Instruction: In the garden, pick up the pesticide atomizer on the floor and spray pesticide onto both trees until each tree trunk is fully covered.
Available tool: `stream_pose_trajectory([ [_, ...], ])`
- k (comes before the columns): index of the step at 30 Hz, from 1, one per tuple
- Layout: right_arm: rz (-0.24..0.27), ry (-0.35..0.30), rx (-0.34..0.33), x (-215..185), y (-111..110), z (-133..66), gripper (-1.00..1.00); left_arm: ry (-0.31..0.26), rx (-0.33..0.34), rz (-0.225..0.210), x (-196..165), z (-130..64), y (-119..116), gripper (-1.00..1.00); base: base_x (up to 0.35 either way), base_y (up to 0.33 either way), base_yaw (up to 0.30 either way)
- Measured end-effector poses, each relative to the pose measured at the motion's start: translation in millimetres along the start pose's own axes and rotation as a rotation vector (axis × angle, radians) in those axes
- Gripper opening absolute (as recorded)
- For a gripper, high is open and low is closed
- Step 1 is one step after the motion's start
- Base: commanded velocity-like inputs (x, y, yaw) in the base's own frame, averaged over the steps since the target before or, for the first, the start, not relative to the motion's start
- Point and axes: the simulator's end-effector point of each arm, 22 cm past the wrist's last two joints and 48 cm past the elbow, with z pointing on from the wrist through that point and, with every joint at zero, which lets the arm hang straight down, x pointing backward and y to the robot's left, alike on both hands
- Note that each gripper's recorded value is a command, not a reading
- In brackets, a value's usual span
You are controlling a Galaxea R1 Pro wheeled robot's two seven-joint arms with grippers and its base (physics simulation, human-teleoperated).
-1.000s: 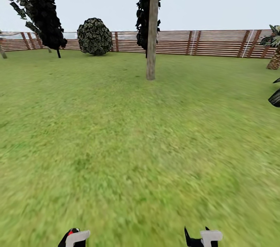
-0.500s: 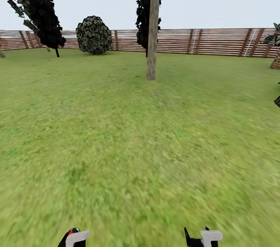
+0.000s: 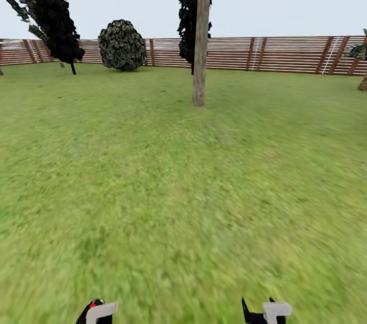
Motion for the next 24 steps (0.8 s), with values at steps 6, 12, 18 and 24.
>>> stream_pose_trajectory([
  [6, 0.000, 0.000, 0.000, 0.0, 0.0, 0.0, 1.00, 0.000, 0.000, 0.000, 0.0, 0.0, 0.0, -1.00, 0.339, 0.000, 0.000],
  [12, 0.000, 0.000, 0.000, 0.0, 0.0, 0.0, 1.00, 0.000, 0.000, 0.000, 0.0, 0.0, -0.1, -1.00, 0.339, 0.000, 0.000],
  [18, 0.000, 0.000, 0.000, 0.0, 0.0, 0.0, 1.00, 0.000, 0.000, 0.000, 0.0, 0.0, 0.0, -1.00, 0.339, 0.000, 0.000],
  [24, 0.000, 0.001, 0.001, 0.5, -0.2, 0.0, 1.00, 0.001, 0.000, 0.000, 0.5, 0.0, 0.0, -1.00, 0.339, 0.000, -0.017],
])
